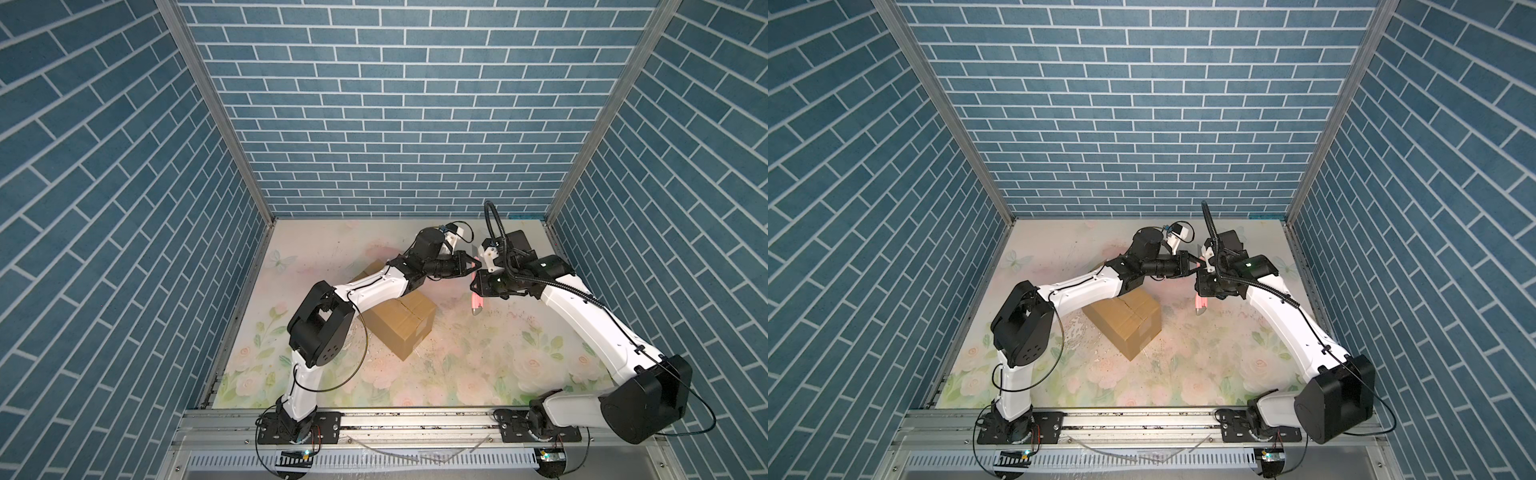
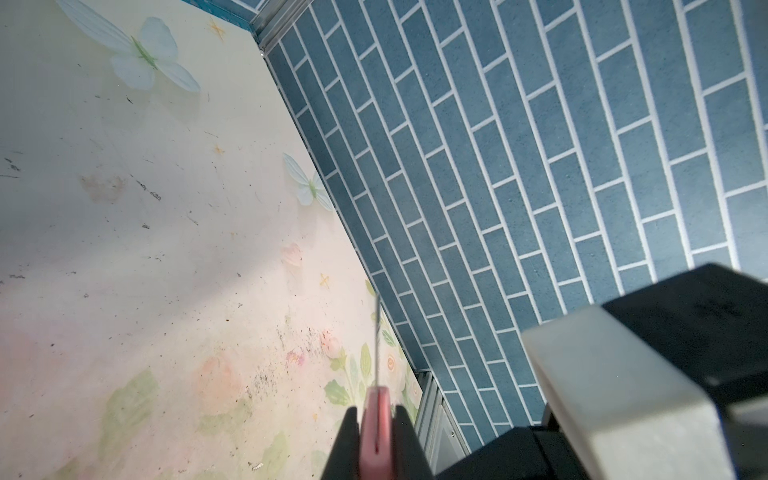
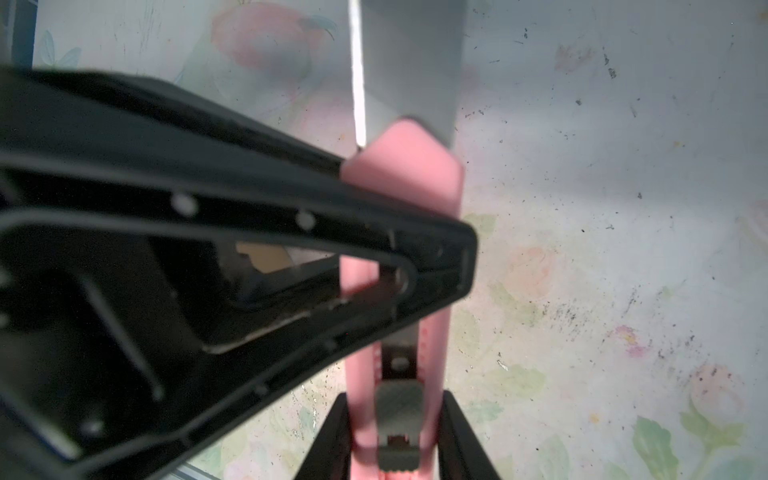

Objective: Unpack the express box
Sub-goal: 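Close the left gripper on the cutter's blade end held by the right gripper, then open the right gripper and regrasp the cutter body while the left gripper holds it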

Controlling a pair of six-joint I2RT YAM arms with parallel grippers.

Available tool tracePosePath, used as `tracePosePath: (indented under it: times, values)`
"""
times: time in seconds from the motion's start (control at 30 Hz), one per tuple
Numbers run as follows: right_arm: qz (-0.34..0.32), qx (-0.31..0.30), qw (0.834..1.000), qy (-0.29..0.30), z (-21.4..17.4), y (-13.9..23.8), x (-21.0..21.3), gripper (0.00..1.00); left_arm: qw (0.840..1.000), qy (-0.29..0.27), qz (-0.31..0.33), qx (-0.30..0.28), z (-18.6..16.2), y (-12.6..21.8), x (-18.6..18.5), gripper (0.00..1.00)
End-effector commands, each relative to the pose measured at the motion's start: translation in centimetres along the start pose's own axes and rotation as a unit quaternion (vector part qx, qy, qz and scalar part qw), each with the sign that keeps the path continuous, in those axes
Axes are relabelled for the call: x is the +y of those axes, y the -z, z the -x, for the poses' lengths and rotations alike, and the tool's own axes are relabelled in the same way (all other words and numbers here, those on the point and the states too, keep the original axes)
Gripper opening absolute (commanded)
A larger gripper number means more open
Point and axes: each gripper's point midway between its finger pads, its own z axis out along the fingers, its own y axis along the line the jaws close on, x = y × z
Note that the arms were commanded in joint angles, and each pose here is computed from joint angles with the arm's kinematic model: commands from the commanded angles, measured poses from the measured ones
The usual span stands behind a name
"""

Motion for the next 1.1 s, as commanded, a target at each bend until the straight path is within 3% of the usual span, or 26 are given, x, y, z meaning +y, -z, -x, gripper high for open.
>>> tracePosePath:
  times: [0.0, 0.27, 0.4, 0.67, 0.87, 1.07]
  values:
    - [0.015, -0.039, 0.999, 0.020, 1.6, 2.0, 1.2, 0.07, 1.000, -0.007, -0.002, -0.003, -0.2, -0.6, 0.4, 0.00]
    - [0.030, -0.078, 0.996, 0.004, 1.8, 3.9, 1.2, 0.46, 1.000, -0.010, -0.006, -0.011, 0.5, -0.3, 0.2, 0.00]
    - [0.055, -0.103, 0.993, -0.013, 1.9, 5.2, 1.1, 0.56, 1.000, -0.012, -0.009, -0.015, 1.2, 0.0, 0.0, 0.00]
    - [0.124, -0.137, 0.982, -0.039, 2.1, 6.7, 0.8, 0.58, 0.999, 0.000, -0.042, -0.033, 2.4, 0.8, -1.4, 0.00]
    - [0.243, -0.163, 0.953, -0.071, 3.5, 7.0, 0.7, 0.56, 0.996, 0.010, -0.075, -0.045, 3.0, 1.7, -3.0, 0.00]
    - [0.296, -0.176, 0.936, -0.076, 4.6, 6.6, 0.0, 0.53, 0.994, 0.016, -0.093, -0.056, 3.6, 2.1, -3.9, 0.00]
